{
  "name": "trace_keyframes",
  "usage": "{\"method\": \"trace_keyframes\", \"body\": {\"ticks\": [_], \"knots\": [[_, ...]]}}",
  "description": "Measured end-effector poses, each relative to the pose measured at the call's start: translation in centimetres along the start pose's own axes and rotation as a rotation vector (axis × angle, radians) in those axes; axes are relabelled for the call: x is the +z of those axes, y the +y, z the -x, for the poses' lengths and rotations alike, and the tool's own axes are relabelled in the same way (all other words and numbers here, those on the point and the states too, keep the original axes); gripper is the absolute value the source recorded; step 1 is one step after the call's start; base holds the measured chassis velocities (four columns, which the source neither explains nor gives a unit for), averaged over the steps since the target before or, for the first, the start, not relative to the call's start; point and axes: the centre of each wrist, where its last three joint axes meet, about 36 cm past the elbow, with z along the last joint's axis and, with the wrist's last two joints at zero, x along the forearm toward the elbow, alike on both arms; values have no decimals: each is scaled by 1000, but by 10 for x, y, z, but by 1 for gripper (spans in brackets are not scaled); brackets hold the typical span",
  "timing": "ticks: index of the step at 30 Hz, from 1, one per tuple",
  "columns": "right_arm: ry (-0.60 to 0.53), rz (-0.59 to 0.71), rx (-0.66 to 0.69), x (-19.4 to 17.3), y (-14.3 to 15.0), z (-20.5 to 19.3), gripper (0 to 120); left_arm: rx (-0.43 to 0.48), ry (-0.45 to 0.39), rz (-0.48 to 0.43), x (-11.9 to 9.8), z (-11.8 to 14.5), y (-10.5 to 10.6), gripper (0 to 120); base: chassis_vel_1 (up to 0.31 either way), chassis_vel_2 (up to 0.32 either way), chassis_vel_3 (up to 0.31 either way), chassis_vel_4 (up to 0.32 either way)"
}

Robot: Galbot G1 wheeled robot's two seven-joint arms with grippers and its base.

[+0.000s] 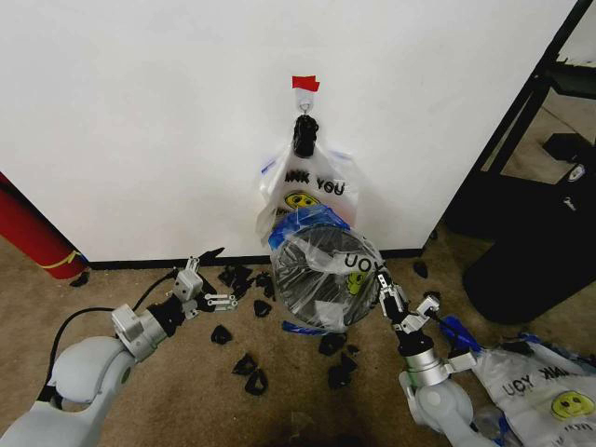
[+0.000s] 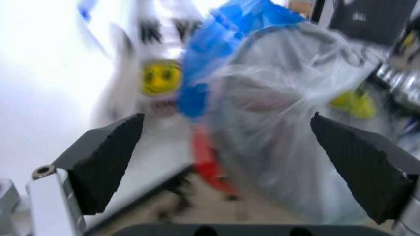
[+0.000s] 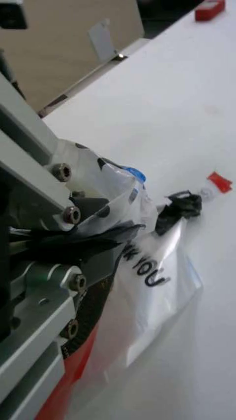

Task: Pick up the garbage bag from the wall and place it over the trash bin.

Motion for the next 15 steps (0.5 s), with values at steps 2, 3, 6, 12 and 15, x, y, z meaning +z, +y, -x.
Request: {"method": "trace_keyframes", "body": {"ticks": [2, 3, 6, 12, 15], "knots": [[0, -21, -18, 1, 0, 0, 1, -86, 90, -166, -18, 10, -32, 100, 0, 0, 0, 0], [0, -21, -18, 1, 0, 0, 1, -86, 90, -166, -18, 10, -32, 100, 0, 0, 0, 0], [0, -43, -44, 2, 1, 1, 1, -142, 183, -354, -39, 18, -59, 97, 0, 0, 0, 0], [7, -55, -73, 4, 4, -2, 1, -197, 239, -380, -37, 21, -64, 97, 0, 0, 0, 0], [17, -67, -96, 6, 5, -3, 1, -217, 253, -396, -33, 23, -65, 97, 0, 0, 0, 0]]}}
